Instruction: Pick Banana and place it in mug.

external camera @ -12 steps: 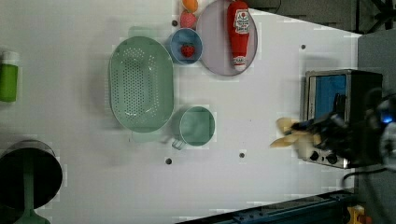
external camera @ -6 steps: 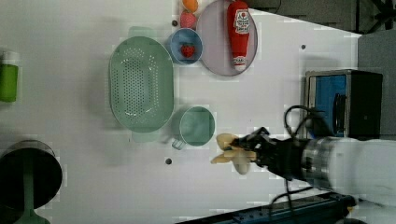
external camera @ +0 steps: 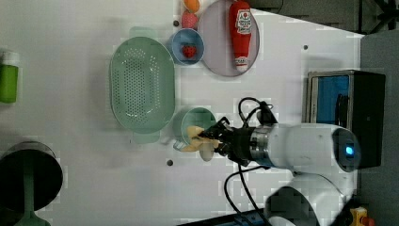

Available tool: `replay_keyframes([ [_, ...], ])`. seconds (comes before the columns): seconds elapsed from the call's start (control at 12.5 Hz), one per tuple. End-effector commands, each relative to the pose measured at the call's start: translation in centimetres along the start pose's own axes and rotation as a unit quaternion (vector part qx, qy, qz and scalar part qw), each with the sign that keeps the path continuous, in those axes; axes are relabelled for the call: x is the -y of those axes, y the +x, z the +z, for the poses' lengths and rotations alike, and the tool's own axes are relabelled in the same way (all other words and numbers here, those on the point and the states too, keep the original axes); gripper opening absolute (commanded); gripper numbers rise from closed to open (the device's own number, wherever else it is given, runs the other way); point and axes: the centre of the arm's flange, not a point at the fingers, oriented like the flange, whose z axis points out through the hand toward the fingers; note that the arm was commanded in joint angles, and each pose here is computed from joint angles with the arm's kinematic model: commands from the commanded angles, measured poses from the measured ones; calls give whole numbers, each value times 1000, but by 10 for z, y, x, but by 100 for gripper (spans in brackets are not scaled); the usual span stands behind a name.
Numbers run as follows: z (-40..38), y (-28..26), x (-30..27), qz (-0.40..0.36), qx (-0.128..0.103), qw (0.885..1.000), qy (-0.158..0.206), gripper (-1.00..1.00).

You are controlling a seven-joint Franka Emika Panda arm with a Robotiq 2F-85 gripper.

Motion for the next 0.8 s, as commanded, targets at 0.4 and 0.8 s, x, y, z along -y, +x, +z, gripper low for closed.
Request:
replay_keyframes([
  [0.4, 39, 39, 0, 40, -11, 999, 13, 62],
  [0.8, -23, 47, 0, 48, -40, 997, 36, 100],
])
